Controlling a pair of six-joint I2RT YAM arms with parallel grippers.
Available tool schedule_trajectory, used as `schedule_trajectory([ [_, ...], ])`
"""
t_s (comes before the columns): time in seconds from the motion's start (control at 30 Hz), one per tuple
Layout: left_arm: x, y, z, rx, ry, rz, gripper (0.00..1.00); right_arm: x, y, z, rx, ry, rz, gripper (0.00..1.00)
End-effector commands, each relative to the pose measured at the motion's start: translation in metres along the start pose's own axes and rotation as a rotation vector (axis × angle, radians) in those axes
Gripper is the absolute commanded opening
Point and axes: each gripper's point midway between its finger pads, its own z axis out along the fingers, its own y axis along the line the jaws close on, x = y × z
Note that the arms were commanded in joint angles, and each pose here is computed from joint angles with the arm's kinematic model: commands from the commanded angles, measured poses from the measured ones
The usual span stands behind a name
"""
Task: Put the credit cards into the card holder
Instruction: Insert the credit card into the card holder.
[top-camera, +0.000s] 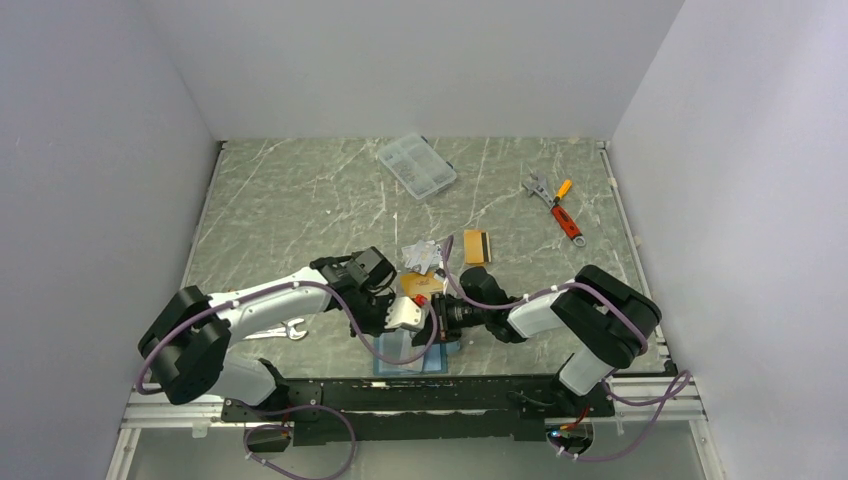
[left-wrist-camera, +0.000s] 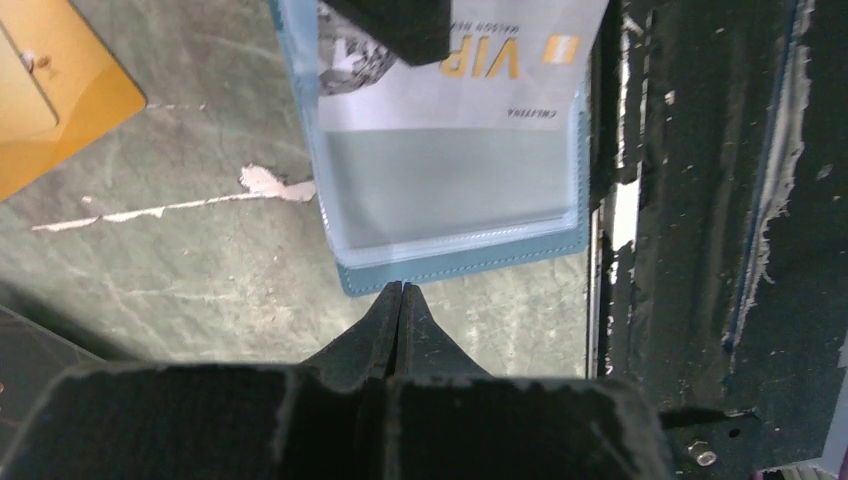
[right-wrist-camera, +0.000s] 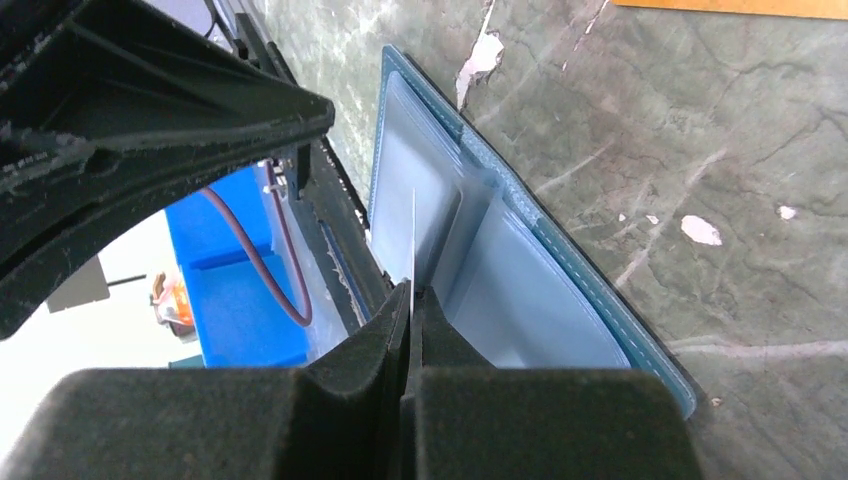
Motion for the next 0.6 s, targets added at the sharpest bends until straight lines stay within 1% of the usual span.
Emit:
schedule_trajectory([
  [0.0, -0.022, -0.012, 0.003, 0.069, -0.081, 0.0, 0.0, -0.012, 0.009, 0.002, -0.031, -0.038, -0.035, 0.0],
  [0.2, -0.03, -0.016, 0.02, 0.099, -0.09, 0.004, 0.0, -0.012, 0.007, 0.005, -0.04, -0.025, -0.02, 0.0],
  [0.33, -0.031, -0.02, 0.025, 0.108, -0.084, 0.035, 0.0, -0.011, 0.006, 0.005, -0.04, -0.023, -0.016, 0.0],
  [0.43, -0.019, -0.023, 0.033, 0.12, -0.041, 0.049, 0.0, -0.014, 0.005, 0.001, -0.056, -0.032, -0.006, 0.0],
  [0.57, 0.005, -0.022, 0.043, 0.095, 0.028, 0.067, 0.0, -0.023, 0.008, -0.018, -0.094, -0.101, 0.002, 0.0],
])
